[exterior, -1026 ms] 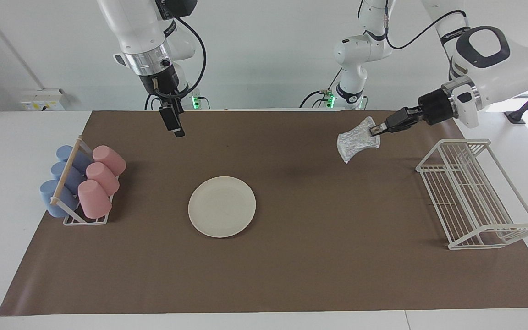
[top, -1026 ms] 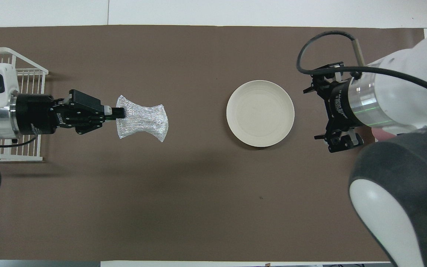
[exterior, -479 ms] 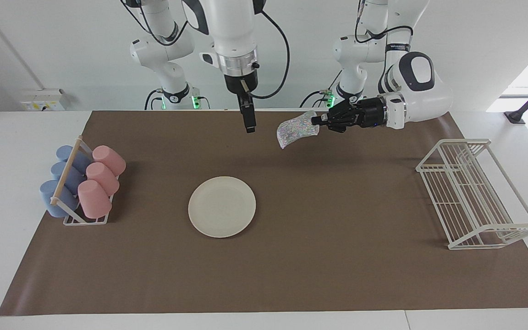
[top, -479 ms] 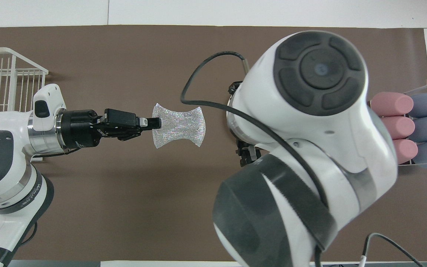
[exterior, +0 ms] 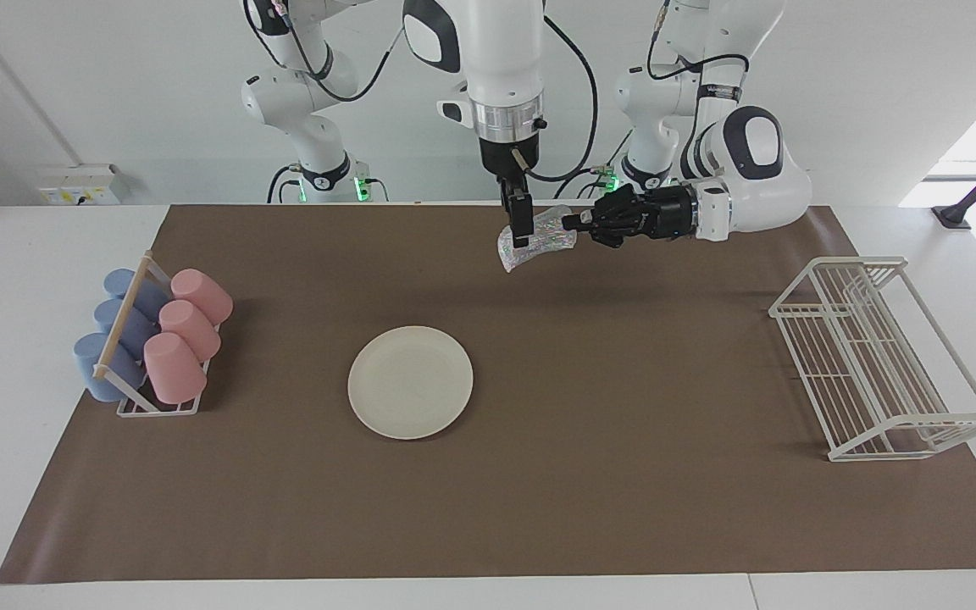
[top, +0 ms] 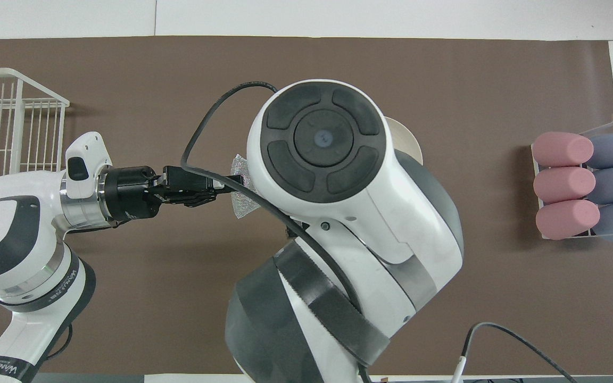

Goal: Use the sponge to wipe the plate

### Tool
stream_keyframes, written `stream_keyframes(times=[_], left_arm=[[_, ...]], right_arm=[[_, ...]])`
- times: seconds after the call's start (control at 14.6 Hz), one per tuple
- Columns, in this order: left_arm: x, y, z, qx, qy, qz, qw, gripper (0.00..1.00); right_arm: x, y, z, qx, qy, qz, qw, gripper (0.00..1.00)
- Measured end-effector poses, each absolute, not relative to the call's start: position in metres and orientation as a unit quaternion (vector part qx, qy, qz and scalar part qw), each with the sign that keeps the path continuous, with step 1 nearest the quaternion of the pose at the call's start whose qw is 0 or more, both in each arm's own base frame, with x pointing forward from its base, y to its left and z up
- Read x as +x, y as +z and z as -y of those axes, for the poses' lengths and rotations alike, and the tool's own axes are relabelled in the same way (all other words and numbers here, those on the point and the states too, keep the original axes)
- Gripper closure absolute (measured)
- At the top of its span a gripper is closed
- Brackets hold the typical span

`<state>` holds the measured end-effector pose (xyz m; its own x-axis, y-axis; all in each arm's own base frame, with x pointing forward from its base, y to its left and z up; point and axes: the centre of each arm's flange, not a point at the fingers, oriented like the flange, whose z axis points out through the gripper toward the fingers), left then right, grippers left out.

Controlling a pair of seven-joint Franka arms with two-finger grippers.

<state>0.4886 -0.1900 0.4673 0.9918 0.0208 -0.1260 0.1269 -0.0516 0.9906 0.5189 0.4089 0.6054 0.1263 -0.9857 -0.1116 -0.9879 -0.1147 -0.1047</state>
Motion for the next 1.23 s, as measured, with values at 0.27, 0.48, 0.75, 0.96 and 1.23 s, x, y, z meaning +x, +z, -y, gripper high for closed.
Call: stream_keyframes(times=[0.27, 0.48, 0.75, 0.96, 1.23], left_arm=[[0.488, 0.467, 0.192, 0.725, -0.039, -0.051, 0.686, 0.97], [0.488, 0.467, 0.192, 0.725, -0.039, -0.051, 0.686, 0.97], [0.488, 0.467, 0.192, 0.725, -0.039, -0.051, 0.686, 0.97], [0.488, 0.466, 0.192, 0.725, -0.039, -0.051, 0.686, 0.97], [0.488, 0.466, 0.191, 0.725, -0.039, -0.052, 0.686, 0.97]], right_arm=[[0.513, 0.598, -0.419, -0.752, 0.008, -0.655, 0.076, 0.00], [0.511, 0.592, -0.419, -0.753, 0.009, -0.655, 0.070, 0.00], [0.507, 0.580, -0.418, -0.755, 0.008, -0.653, 0.065, 0.26], [0.504, 0.580, -0.417, -0.765, 0.007, -0.641, 0.066, 0.60], [0.509, 0.584, -0.417, -0.787, -0.001, -0.611, 0.086, 0.89]])
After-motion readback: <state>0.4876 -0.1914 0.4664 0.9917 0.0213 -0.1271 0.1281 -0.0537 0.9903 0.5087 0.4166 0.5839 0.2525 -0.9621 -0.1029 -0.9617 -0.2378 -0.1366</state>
